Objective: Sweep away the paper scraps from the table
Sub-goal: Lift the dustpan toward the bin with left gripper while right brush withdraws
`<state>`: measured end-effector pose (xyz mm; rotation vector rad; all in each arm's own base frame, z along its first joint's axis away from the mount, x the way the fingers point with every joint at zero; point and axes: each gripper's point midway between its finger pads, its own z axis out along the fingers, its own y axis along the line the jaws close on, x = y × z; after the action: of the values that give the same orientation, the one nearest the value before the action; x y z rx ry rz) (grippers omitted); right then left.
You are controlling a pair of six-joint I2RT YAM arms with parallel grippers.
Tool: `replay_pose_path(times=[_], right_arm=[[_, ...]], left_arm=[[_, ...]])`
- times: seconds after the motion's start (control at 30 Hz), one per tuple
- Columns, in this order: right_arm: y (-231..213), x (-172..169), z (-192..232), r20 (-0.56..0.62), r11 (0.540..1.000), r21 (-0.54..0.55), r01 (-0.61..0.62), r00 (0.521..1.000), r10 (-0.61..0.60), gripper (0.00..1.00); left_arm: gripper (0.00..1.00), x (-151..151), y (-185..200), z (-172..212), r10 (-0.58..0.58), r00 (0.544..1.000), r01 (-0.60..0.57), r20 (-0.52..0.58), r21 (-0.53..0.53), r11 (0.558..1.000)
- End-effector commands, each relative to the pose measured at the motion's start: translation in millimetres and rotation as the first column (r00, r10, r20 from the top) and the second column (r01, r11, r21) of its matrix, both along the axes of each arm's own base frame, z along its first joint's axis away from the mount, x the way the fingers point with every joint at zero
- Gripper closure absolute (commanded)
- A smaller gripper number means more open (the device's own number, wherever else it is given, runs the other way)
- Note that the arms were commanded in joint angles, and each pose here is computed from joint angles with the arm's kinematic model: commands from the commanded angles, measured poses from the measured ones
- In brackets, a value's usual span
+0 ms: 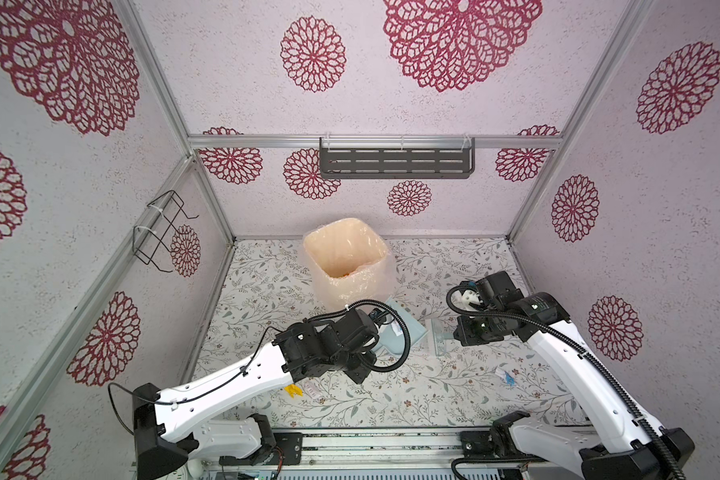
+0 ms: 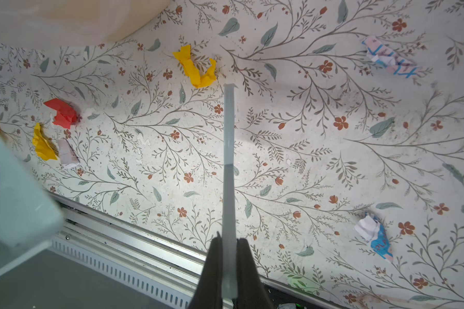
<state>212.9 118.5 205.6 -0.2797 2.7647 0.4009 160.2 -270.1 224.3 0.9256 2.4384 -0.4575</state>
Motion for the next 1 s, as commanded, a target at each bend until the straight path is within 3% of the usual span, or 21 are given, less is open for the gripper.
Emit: replay_pose_path(times=[0.0, 0.37, 0.7, 0.97], right_arm=[[1, 0, 10, 0.031, 0.999, 0.034, -0.006, 0.999, 0.005, 1.00], [-2, 2, 14, 0.041, 0.999, 0.053, 0.001, 0.999, -0.003, 1.00], [-3, 0, 19, 0.048, 0.997, 0.082, 0.006, 0.999, -0.010, 1.00], [-8, -4, 19, 0.046, 0.996, 0.084, 0.011, 0.999, -0.015, 1.00]], left_arm=[[1.00, 0, 20, 22, 0.036, 0.999, -0.036, 0.001, 0.034, 0.999], [1.00, 36, 84, 87, 0.185, 0.981, -0.188, 0.053, 0.065, 0.980], [1.00, 91, 153, 111, 0.366, 0.925, -0.374, 0.100, 0.084, 0.924], [1.00, 127, 173, 118, 0.385, 0.915, -0.398, 0.120, 0.121, 0.909]])
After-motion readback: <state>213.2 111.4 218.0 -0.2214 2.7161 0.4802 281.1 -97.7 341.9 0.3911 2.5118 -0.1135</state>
